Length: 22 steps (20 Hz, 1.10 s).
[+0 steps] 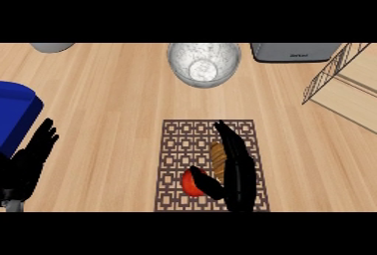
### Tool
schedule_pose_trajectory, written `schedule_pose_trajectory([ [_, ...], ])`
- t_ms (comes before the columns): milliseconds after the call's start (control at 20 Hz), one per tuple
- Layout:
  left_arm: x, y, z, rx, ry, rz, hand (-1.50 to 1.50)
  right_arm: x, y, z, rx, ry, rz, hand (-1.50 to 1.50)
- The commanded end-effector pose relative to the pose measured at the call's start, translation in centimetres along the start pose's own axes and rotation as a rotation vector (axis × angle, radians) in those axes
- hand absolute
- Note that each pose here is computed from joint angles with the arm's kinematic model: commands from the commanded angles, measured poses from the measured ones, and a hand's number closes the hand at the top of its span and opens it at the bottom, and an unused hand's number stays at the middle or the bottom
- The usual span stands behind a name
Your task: Pick the croissant from the placemat and place it in the tiered shelf
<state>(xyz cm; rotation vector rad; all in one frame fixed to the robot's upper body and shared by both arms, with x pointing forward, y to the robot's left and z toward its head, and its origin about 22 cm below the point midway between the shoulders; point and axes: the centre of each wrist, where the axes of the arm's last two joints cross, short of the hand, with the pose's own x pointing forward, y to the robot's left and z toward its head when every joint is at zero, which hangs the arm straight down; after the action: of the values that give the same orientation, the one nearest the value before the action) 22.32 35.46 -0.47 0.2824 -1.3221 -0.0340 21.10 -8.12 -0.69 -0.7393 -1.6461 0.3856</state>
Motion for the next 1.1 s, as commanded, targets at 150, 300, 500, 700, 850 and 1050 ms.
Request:
schedule_pose_trajectory([
  [150, 0.5, 1.1, 0.0, 0.004, 0.009, 0.002, 0.0, 1.6, -0.5, 0.7, 0.076, 0.159, 0.372, -1.5],
  [300, 0.0, 0.1, 0.3, -0.002, 0.014, 0.005, 0.0, 3.8, -0.7, 0.1, 0.188, 0.223, 0.518, -1.5],
  [500, -0.3, 0.7, 0.2, -0.018, 0.01, -0.001, 0.0, 4.3, -0.8, 1.2, 0.388, 0.284, 0.75, -1.5],
  [700, 0.7, -0.9, -0.2, -0.029, -0.013, -0.002, 0.0, 7.0, -1.9, -0.3, 0.435, 0.322, 0.877, -1.5],
  [850, 2.0, 0.2, -0.9, -0.016, -0.013, 0.009, 0.0, 7.1, -2.2, 0.1, 0.461, 0.337, 0.935, -1.5],
  [1050, 1.5, 1.3, -0.4, -0.026, -0.016, 0.009, 0.0, 7.6, -2.1, -0.9, 0.474, 0.359, 0.939, -1.5],
])
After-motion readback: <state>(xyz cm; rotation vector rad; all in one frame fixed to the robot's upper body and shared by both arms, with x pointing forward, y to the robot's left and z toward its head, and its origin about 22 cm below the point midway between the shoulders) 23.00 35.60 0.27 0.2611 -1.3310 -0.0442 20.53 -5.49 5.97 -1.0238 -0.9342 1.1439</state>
